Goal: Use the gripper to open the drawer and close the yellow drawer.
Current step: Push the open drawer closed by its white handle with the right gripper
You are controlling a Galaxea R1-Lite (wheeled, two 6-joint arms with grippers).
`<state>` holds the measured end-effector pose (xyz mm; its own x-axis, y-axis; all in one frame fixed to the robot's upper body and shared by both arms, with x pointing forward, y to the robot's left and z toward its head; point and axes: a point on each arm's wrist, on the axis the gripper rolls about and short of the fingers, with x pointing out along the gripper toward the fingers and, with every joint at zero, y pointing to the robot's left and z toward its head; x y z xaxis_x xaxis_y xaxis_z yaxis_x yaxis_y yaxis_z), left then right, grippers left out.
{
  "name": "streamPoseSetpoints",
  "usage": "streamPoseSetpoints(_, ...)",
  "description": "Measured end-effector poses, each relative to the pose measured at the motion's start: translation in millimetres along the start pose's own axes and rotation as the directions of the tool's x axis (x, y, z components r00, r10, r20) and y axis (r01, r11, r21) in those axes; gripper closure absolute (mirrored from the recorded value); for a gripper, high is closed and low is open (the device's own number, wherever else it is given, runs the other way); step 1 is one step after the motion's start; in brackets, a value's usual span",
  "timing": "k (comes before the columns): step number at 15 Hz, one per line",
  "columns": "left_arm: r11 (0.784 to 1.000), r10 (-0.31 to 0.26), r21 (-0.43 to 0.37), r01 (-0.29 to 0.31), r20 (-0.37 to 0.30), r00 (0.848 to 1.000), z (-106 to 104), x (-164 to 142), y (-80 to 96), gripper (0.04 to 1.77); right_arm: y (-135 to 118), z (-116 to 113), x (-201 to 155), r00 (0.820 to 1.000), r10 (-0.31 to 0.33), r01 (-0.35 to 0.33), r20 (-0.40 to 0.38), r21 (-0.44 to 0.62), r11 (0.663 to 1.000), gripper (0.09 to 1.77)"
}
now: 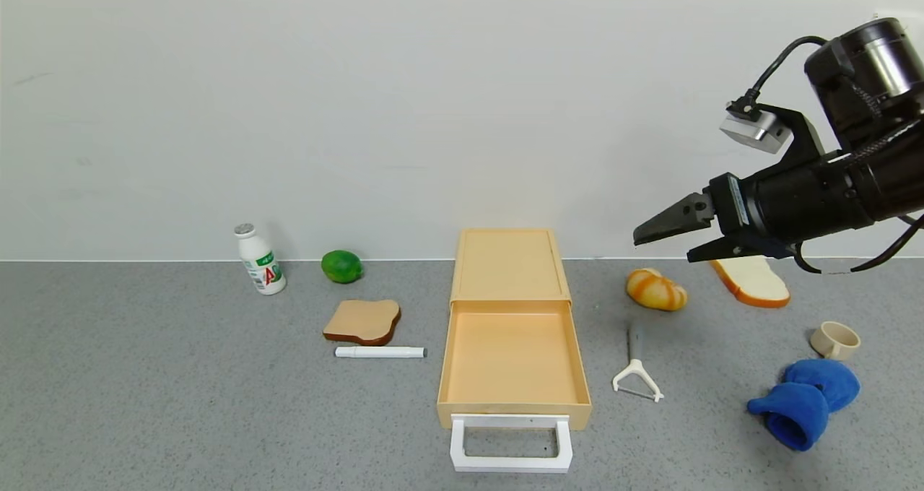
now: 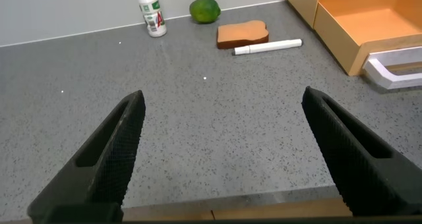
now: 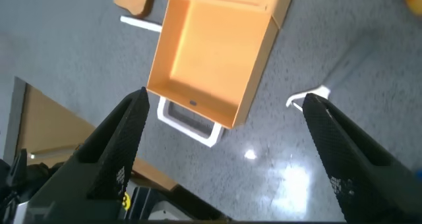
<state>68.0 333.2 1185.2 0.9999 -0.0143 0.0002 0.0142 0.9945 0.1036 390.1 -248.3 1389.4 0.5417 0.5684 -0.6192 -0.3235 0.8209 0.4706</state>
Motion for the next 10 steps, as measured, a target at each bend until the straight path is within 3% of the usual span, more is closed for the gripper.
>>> streamPoseSetpoints(2, 1.000, 0.000, 0.000, 0.000, 0.000, 1.000, 0.0, 0.0, 0.0, 0.09, -4.2, -4.0, -1.4, 0.999, 0.015, -0.014, 0.034, -0.016, 1.000, 0.15)
streamPoseSetpoints(10, 1.000, 0.000, 0.000, 0.000, -0.001, 1.000, -0.1, 0.0, 0.0, 0.09, -0.7, -11.4, -3.3, 1.000, 0.022, -0.022, 0.019, -0.023, 1.000, 0.15)
